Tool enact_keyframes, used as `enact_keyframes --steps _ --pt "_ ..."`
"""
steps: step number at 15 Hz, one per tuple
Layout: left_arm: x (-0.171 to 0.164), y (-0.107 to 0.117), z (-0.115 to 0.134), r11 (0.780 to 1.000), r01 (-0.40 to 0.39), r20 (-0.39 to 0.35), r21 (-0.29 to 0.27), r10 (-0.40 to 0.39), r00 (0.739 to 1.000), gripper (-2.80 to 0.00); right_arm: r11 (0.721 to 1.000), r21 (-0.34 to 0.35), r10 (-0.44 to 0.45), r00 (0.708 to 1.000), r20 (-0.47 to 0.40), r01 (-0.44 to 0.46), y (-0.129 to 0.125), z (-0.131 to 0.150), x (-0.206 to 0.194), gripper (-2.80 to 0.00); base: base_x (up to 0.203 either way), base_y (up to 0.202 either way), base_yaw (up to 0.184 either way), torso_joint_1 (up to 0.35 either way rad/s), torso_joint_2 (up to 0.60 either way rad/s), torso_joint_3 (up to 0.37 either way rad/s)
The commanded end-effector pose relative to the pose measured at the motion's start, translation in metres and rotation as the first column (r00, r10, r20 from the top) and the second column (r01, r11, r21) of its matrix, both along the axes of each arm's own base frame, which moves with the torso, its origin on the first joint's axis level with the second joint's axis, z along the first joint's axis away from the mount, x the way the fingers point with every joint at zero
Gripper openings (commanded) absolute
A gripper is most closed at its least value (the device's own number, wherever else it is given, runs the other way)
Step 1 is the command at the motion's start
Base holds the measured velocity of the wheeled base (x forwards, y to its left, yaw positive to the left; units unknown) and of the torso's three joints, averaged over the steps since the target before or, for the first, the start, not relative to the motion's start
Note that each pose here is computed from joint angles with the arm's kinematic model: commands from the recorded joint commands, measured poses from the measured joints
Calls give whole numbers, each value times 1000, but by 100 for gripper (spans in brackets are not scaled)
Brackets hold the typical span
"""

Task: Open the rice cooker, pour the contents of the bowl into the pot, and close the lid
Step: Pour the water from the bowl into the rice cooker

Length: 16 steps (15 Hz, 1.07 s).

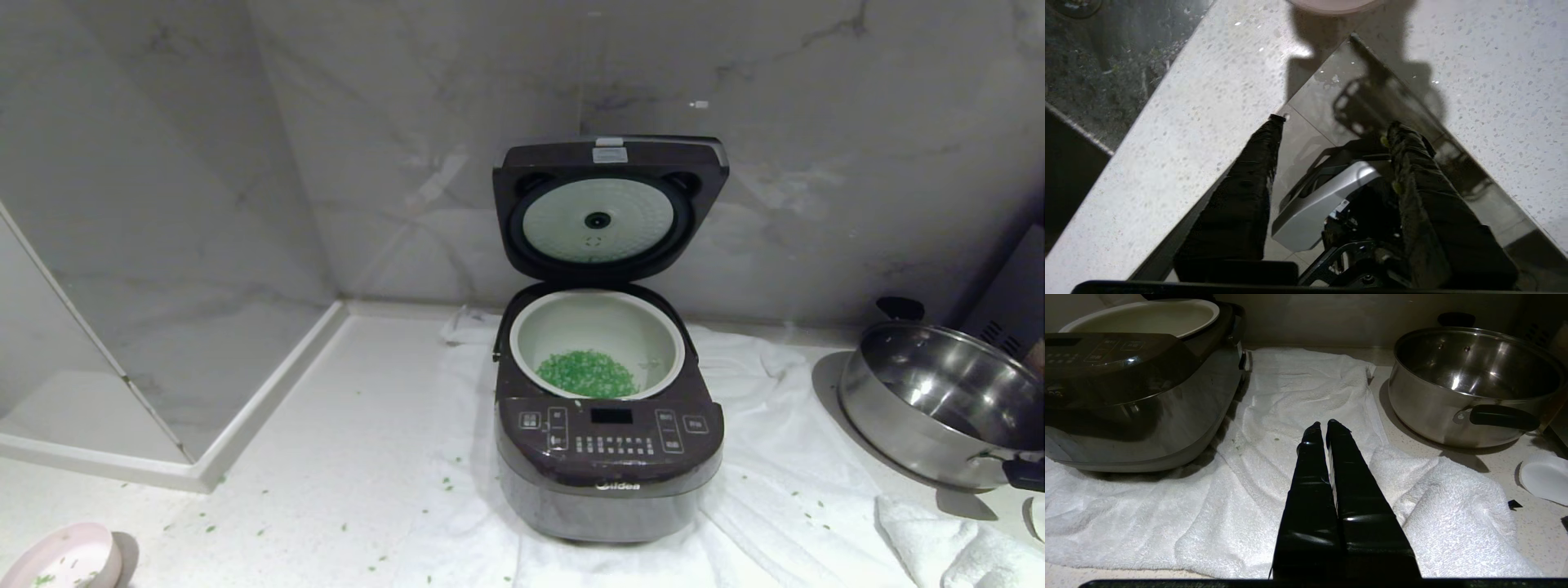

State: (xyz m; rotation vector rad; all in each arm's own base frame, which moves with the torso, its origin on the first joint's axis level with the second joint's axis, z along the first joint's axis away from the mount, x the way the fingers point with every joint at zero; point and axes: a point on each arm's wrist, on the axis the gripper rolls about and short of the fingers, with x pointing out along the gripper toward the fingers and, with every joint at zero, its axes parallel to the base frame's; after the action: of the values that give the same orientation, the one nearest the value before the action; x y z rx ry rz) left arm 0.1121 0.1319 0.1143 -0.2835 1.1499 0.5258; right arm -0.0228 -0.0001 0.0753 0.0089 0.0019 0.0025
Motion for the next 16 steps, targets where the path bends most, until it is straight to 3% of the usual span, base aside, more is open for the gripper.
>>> enact_keyframes --steps 1,9,12,16 --pt "14 10 -12 999 23 2 -44 -23 1000 0 1000 0 -1 1000 0 1 0 0 0 -280 0 0 0 0 0 0" --pt "44 85 -53 989 -102 -23 -109 100 995 0 1000 0 1 1000 -1 -1 0 0 0 -280 0 0 0 0 0 0" --pt "47 99 -72 982 -125 -47 -142 119 992 0 1000 0 1 1000 0 -1 0 0 0 -280 0 0 0 0 0 0" --pt "51 109 -93 983 -131 -37 -131 127 991 0 1000 0 1 1000 0 -1 0 0 0 -280 0 0 0 0 0 0"
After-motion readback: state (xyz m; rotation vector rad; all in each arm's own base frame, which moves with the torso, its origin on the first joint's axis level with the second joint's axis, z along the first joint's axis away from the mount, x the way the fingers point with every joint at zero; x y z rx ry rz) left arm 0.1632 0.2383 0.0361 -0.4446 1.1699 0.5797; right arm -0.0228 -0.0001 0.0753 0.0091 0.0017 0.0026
